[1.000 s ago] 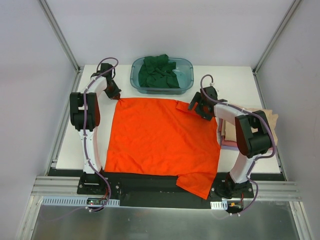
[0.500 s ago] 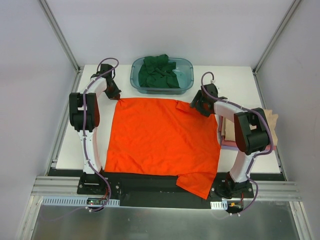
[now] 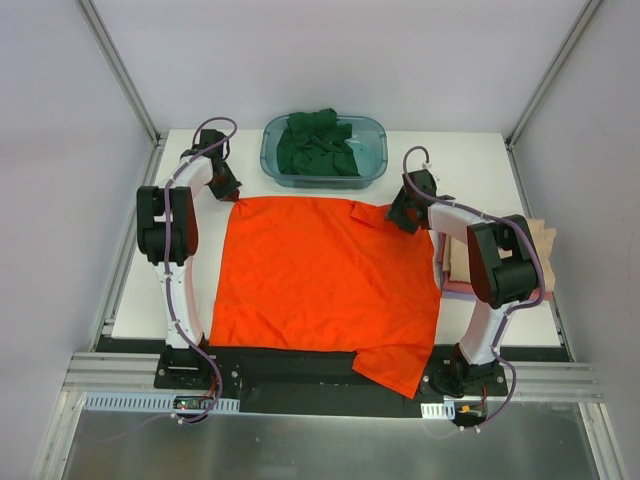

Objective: Fold and stack the t-shirts
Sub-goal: Grap the side of the flattened tshirt furthest away from the robot with both arms, then fold the flattened tshirt in 1/3 of the way

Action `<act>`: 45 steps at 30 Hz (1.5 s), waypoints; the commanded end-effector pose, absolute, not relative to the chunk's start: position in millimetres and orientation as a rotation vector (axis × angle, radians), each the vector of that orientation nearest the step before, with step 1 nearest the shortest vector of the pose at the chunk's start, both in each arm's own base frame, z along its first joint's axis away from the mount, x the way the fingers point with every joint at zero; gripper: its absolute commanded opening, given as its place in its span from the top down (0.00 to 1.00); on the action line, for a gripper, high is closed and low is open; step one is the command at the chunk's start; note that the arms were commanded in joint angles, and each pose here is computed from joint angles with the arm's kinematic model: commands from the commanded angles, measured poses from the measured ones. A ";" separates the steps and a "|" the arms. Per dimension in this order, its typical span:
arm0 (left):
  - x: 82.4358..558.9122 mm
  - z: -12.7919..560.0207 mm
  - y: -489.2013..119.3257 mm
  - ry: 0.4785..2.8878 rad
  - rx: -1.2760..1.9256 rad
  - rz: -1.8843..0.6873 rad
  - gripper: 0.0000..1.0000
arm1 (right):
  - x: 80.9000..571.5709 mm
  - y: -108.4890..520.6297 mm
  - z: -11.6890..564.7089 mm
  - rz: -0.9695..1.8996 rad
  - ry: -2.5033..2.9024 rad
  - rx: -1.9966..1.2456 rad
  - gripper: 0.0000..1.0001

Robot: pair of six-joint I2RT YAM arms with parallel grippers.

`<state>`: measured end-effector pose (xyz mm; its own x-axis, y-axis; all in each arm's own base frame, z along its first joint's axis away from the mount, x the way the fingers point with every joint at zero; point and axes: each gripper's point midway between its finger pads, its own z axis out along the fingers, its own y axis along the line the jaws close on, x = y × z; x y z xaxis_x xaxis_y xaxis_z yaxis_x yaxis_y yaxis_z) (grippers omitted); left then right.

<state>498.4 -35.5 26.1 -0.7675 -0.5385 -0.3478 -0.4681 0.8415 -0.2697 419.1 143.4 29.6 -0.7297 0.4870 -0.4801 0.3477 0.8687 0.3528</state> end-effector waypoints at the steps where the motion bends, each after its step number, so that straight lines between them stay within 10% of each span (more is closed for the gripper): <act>1: 498.5 54.5 -27.6 2.547 -0.742 -0.204 1.00 | 420.7 145.0 34.1 0.349 2.449 0.621 0.58; 12: 497.1 55.5 -29.0 2.538 -0.740 -0.219 1.00 | 412.9 149.0 33.2 0.400 2.446 0.614 0.99; 45: 337.2 116.3 -32.9 2.239 -0.745 -0.344 1.00 | 300.2 126.3 154.2 0.576 2.293 0.471 0.99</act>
